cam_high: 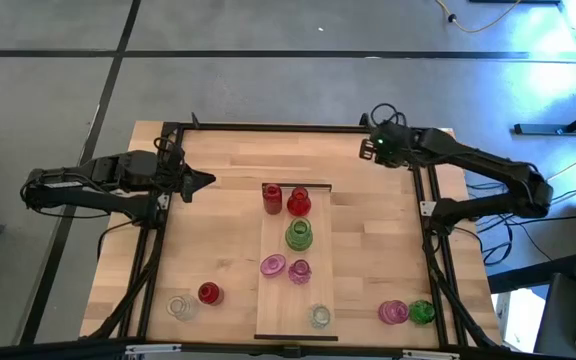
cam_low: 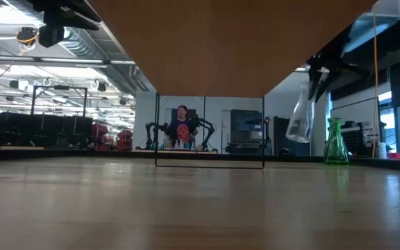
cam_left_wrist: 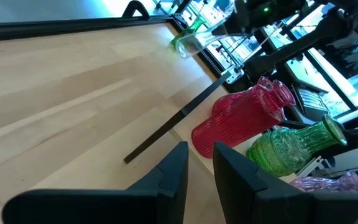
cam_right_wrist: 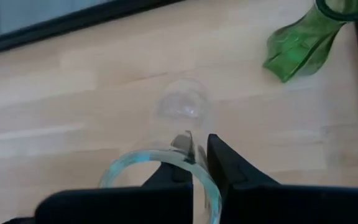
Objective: Sort vases onto shelf
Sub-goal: Put the top white vase on the shelf aligned with the other white vase
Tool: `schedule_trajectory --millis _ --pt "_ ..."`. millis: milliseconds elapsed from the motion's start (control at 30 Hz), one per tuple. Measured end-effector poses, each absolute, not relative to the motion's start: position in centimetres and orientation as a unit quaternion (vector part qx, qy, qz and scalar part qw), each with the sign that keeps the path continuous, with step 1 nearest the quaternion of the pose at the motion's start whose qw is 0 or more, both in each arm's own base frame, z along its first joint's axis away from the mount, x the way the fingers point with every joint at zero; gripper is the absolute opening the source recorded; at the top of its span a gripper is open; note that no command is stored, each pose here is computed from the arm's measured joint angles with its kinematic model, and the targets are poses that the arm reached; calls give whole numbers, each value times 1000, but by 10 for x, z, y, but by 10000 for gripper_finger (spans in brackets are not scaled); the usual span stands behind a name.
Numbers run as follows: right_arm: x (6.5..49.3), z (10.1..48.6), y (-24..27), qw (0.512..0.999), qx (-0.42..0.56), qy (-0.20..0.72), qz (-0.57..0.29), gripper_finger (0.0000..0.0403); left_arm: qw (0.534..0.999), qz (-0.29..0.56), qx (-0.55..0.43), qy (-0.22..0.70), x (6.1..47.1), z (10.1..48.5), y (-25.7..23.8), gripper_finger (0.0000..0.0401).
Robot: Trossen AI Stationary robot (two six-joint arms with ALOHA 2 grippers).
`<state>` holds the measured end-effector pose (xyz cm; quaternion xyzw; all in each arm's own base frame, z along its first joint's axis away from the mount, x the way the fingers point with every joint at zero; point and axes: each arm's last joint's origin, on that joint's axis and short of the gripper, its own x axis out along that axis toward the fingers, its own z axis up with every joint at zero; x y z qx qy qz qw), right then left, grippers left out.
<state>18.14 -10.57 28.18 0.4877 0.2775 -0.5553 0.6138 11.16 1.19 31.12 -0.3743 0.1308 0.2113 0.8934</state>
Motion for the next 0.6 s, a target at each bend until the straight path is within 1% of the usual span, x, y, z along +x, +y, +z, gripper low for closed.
schedule_trajectory --millis 200,333,600 --pt "171 305 -90 639 488 233 -547 2 894 211 -374 131 112 311 12 68" --pt "170 331 -83 663 473 208 -541 1 894 211 -372 132 112 311 12 68" --pt "176 396 -69 743 430 154 -489 1 895 210 -371 132 112 311 12 68"
